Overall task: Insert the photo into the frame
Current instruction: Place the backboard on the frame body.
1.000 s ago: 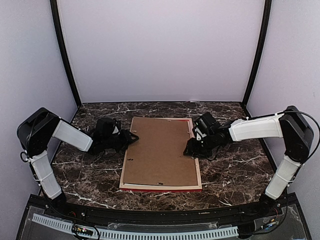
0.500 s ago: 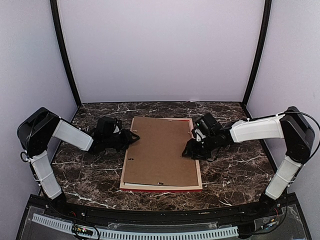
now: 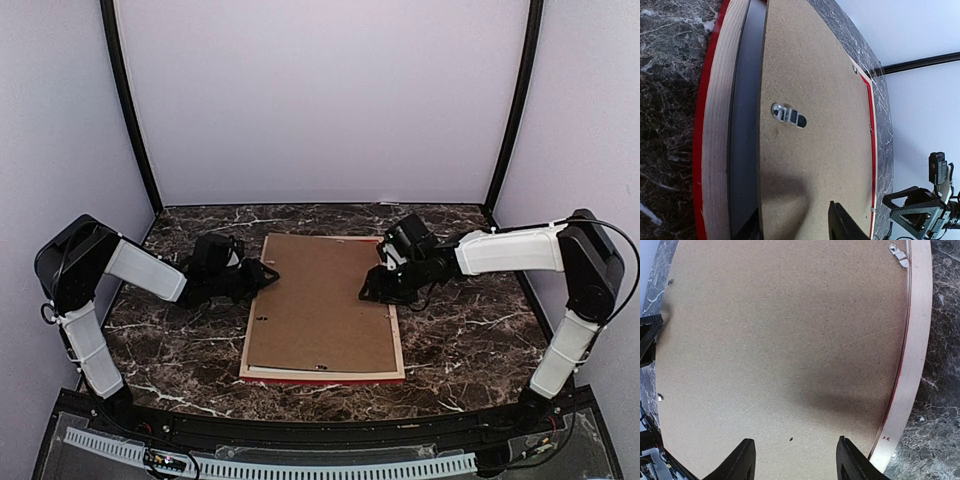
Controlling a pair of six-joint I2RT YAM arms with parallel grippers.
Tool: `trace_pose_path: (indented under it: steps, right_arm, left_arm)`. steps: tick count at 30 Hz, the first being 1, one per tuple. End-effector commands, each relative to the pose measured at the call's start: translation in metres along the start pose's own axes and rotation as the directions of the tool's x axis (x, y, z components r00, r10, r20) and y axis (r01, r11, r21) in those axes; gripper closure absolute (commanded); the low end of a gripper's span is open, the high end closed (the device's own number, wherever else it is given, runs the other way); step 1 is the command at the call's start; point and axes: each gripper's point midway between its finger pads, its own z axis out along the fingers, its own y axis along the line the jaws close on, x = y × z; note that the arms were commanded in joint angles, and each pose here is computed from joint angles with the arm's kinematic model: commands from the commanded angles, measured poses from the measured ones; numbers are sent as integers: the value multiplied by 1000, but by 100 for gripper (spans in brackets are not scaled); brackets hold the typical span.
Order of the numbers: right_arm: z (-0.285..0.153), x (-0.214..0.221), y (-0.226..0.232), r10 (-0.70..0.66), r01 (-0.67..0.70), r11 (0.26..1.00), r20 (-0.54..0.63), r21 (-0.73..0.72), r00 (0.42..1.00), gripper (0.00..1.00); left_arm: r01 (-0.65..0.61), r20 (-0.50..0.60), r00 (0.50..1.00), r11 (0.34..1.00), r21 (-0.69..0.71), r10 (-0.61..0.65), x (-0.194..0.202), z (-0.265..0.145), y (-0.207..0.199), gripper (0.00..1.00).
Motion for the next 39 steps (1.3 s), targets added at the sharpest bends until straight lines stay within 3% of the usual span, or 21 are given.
trace_pose_path:
  steps: [1,39]
  right_arm:
    - [7,0,-13,-12,13,998,-21,57,1000,44]
    - [2,43,-27,140,-137,990,-83,45,987,46]
  left_arm:
    - [-39,6,999,998,48,38,-5,0,-20,59]
    - [-24,29,999,1000,11,24,-7,0,-12,59]
